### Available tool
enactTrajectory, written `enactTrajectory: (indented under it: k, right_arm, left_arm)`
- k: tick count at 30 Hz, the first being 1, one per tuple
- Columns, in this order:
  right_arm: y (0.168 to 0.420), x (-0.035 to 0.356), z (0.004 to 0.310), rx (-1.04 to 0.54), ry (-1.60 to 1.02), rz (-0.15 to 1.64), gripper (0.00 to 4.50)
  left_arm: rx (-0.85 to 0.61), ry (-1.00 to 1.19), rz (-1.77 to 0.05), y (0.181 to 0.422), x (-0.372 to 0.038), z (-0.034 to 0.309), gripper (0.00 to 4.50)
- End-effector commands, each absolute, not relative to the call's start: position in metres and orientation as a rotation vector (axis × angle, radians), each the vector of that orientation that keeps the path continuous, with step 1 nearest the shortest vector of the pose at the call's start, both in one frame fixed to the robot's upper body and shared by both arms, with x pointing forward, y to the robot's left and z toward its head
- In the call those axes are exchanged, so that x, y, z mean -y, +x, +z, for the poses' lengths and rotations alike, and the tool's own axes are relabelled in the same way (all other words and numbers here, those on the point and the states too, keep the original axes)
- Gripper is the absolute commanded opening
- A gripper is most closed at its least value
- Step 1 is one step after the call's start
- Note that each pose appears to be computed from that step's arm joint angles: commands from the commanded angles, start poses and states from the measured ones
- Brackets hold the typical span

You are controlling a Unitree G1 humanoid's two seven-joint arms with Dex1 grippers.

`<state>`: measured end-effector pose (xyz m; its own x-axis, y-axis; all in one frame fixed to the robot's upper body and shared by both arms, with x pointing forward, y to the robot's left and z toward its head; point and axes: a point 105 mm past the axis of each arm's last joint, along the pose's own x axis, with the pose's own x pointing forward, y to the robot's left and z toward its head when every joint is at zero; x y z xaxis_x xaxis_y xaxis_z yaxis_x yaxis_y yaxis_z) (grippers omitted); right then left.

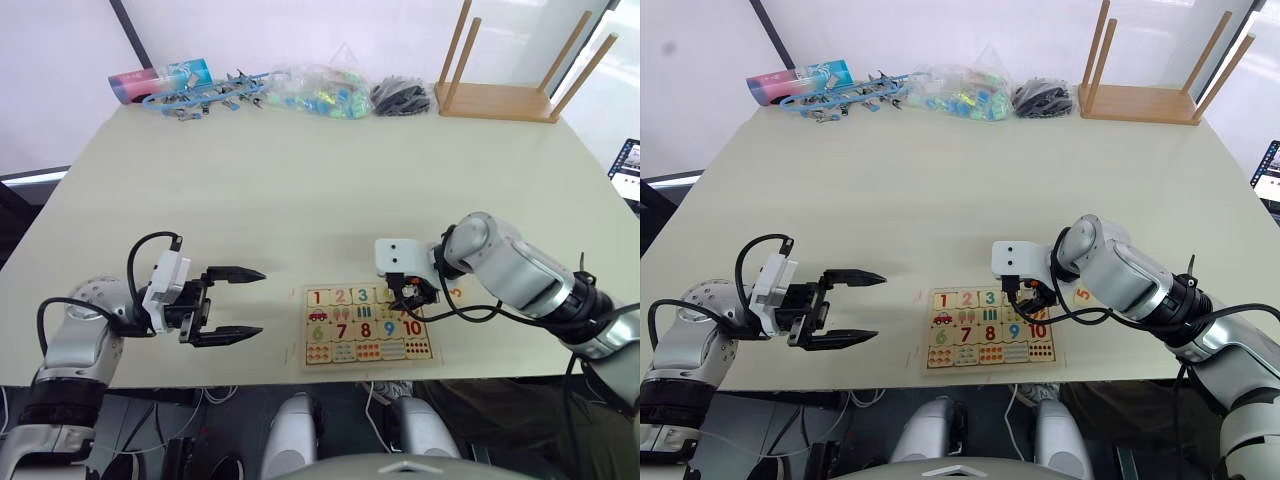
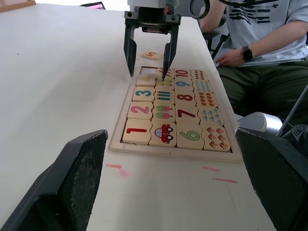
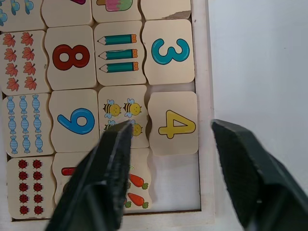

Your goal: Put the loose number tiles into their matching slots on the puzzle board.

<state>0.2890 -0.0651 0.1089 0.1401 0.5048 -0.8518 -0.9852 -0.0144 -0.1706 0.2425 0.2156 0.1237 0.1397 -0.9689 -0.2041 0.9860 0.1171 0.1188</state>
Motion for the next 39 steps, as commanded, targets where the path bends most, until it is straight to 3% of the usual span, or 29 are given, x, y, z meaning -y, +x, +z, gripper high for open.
enactTrajectory:
  k: [1, 14, 18, 21, 26, 39]
  right_arm:
    - [0.293, 0.063, 0.124, -0.624, -0.960, 1.331, 2.76]
    - [0.299, 0.083, 0.136, -0.589, -0.892, 1.306, 2.76]
    - [0.301, 0.088, 0.137, -0.548, -0.860, 1.297, 1.74]
    - [0.300, 0.093, 0.131, -0.529, -0.852, 1.299, 0.03]
    - [0.302, 0.094, 0.123, -0.450, -0.741, 1.308, 0.03]
    - [0.300, 0.103, 0.109, -0.464, -0.713, 1.319, 0.03]
  left_arm:
    - [-0.053, 0.275, -1.457, 0.239, -0.216, 0.131, 4.50]
    - [-0.053, 0.278, -1.454, 0.241, -0.217, 0.130, 4.50]
    - [-0.053, 0.279, -1.454, 0.241, -0.217, 0.131, 4.50]
    - [-0.054, 0.280, -1.455, 0.242, -0.217, 0.131, 4.50]
    - [-0.055, 0.282, -1.455, 0.242, -0.217, 0.131, 4.50]
    - [-0.055, 0.292, -1.449, 0.243, -0.219, 0.133, 4.50]
